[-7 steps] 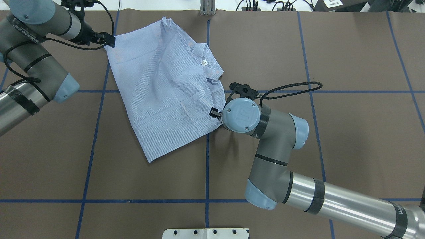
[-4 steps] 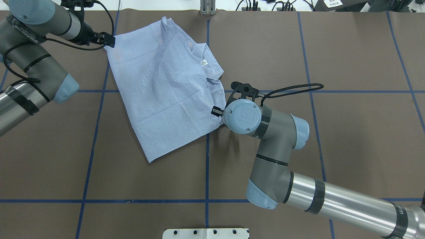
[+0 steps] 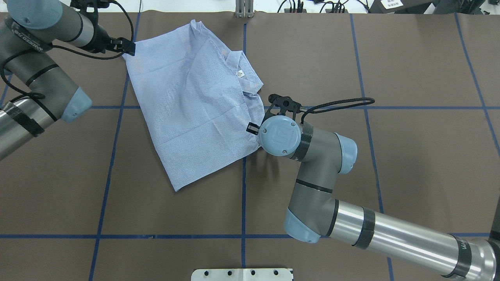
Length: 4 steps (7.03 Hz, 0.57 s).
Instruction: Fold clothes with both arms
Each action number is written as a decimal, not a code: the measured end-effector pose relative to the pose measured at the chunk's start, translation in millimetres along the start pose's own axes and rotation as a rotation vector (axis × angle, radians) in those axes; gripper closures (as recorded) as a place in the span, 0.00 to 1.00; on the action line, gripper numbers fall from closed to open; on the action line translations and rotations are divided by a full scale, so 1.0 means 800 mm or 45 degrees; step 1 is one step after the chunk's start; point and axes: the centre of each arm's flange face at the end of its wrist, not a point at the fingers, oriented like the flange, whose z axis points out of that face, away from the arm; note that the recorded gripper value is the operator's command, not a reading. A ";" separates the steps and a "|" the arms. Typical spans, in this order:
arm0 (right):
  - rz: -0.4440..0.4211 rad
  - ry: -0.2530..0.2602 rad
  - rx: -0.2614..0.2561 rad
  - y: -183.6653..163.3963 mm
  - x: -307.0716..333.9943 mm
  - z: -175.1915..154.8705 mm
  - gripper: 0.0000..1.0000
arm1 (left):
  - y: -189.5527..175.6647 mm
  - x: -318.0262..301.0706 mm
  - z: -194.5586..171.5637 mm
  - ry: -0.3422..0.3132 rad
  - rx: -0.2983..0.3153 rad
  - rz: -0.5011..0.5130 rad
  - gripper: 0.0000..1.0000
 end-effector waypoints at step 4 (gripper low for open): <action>0.000 0.013 -0.013 0.014 0.002 0.005 1.00 | 0.001 0.002 -0.003 0.008 -0.001 0.002 0.00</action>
